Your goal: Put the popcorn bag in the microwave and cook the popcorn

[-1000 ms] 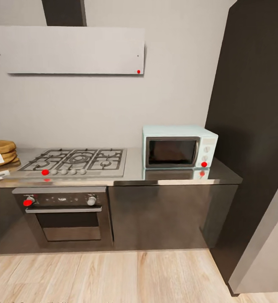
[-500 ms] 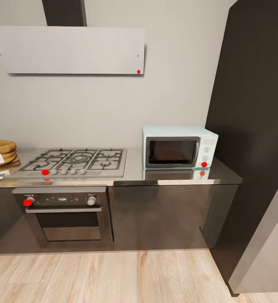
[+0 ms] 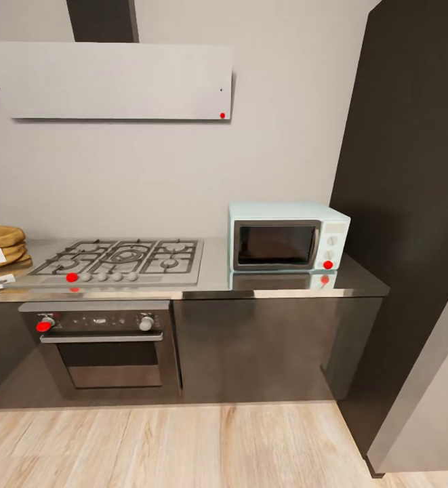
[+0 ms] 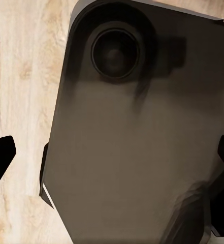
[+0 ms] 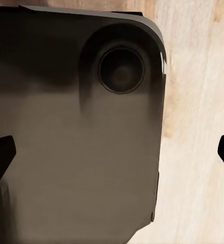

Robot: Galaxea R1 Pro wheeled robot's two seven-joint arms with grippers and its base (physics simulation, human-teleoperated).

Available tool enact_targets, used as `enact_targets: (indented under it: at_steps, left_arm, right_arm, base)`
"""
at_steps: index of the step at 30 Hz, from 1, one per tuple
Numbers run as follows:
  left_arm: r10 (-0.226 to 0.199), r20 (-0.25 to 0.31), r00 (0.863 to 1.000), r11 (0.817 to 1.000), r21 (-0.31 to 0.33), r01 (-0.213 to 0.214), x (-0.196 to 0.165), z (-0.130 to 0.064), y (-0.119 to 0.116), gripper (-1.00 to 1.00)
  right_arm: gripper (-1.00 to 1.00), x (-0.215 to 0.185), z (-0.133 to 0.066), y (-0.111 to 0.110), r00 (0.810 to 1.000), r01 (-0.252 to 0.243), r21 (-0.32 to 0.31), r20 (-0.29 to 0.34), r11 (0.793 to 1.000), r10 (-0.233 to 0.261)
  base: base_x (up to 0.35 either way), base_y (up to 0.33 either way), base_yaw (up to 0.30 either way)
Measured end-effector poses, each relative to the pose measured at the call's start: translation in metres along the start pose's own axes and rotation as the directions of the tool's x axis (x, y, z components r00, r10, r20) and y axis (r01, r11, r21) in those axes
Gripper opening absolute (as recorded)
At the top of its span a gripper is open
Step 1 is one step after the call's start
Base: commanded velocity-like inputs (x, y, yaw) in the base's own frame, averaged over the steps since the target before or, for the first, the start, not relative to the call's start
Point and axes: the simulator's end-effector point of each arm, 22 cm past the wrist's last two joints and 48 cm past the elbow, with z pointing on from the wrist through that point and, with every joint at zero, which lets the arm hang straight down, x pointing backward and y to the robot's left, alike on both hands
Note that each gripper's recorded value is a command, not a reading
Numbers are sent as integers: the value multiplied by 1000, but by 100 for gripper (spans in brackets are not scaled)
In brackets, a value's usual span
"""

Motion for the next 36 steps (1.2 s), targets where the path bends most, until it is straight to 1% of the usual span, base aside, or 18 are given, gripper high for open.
enact_targets:
  at_steps: [10,36]
  left_arm:
    - [-1,0,1000,1000,0,1,0,0,0,100]
    - [-1,0,1000,1000,-1,1,0,0,1,100]
  right_arm:
    - [100,1,0,-1,1000,-1,1,-1,1000,1]
    - [100,1,0,-3,1000,-1,4,-2,1000,1]
  base:
    - [0,-189,0]
    - [0,-275,1]
